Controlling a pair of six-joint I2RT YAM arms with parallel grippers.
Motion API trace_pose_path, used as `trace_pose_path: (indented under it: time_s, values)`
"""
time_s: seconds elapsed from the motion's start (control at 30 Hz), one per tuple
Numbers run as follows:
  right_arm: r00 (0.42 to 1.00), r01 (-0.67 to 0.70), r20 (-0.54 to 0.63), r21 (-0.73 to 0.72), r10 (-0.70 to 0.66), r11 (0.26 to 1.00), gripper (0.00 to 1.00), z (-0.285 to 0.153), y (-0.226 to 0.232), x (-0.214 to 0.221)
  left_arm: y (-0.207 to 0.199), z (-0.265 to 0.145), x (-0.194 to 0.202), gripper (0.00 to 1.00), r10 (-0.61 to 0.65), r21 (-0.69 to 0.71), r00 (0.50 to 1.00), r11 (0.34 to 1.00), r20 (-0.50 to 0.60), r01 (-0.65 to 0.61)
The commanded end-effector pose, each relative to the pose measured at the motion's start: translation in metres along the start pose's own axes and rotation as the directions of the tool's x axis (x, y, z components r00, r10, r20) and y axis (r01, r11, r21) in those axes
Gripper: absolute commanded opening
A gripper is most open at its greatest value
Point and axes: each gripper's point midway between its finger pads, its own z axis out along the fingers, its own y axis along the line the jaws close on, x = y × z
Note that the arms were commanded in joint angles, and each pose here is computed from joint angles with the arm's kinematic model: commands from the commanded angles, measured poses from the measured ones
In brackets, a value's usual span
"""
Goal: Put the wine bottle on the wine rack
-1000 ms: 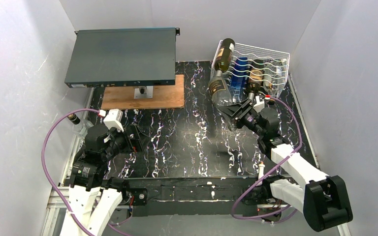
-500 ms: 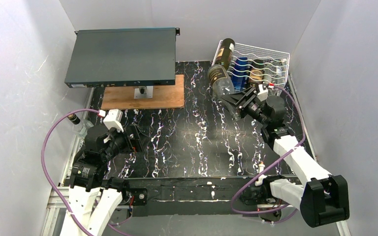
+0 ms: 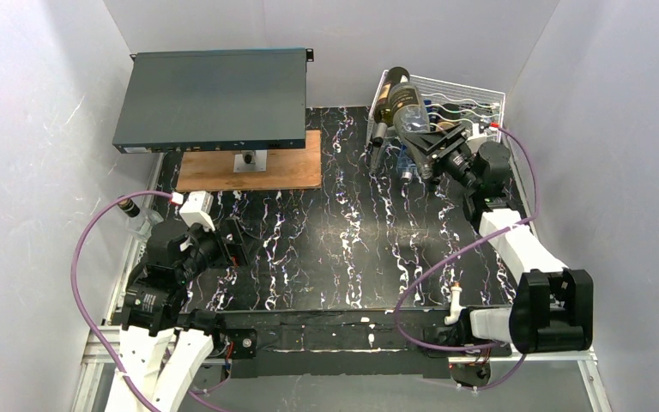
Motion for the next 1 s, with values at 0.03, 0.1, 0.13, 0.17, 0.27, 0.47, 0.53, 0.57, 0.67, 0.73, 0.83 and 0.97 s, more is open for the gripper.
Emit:
trace_pose_path:
  time_s: [0.03,0.1,0.13,0.17,0.27,0.47,0.53,0.57,0.67,0.73,0.83,0.97]
  values:
    - [0.955,0.276,0.196,-0.296,-0.225,0.914,0.01,-0.004,0.105,-0.048,0.001,0.002,0.001,0.99,0.010,0.001,1.000,1.000,-0.004,-0.010]
    - [0.947,0.292,0.218,-0.271,-0.237,0.917,0.01,0.001,0.099,-0.059,0.001,0.002,0.002,0.99,0.009,0.000,1.000,1.000,-0.008,-0.009]
    - [0.943,0.300,0.226,-0.260,-0.245,0.918,0.01,0.003,0.095,-0.063,0.001,0.002,0.001,0.99,0.009,0.000,1.000,1.000,-0.007,-0.009]
    - [0.938,0.308,0.239,-0.246,-0.250,0.919,0.01,0.007,0.091,-0.069,0.001,0.003,0.002,0.99,0.009,0.000,1.000,1.000,-0.010,-0.009]
    - [0.925,0.329,0.265,-0.193,-0.273,0.924,0.01,0.016,0.076,-0.085,0.001,0.003,0.002,0.99,0.009,0.001,1.000,1.000,-0.014,-0.009]
    - [0.879,0.417,0.280,-0.056,-0.387,0.907,0.01,0.038,0.047,-0.111,0.002,0.005,0.003,0.99,0.007,-0.004,1.000,1.000,-0.022,-0.007]
    - [0.873,0.426,0.279,-0.034,-0.401,0.904,0.01,0.044,0.042,-0.118,0.002,0.005,0.002,0.99,0.005,-0.006,1.000,1.000,-0.023,-0.005]
    - [0.872,0.425,0.279,-0.030,-0.401,0.904,0.01,0.047,0.040,-0.121,0.003,0.005,0.003,0.99,0.004,-0.009,1.000,1.000,-0.024,-0.004]
    - [0.869,0.429,0.284,-0.024,-0.405,0.903,0.01,0.055,0.033,-0.128,0.003,0.005,0.002,0.99,0.005,-0.012,1.000,1.000,-0.019,-0.005]
    - [0.869,0.425,0.282,-0.009,-0.406,0.905,0.01,0.063,0.023,-0.134,0.003,0.004,0.002,0.99,0.006,-0.011,1.000,1.000,-0.016,-0.006]
    - [0.873,0.419,0.278,-0.007,-0.400,0.908,0.01,0.072,0.015,-0.139,0.003,0.005,0.002,0.99,0.004,-0.013,1.000,1.000,-0.020,-0.005]
    - [0.870,0.424,0.287,-0.020,-0.401,0.906,0.01,0.082,0.010,-0.145,0.004,0.005,0.003,0.99,0.004,-0.014,1.000,1.000,-0.022,-0.004]
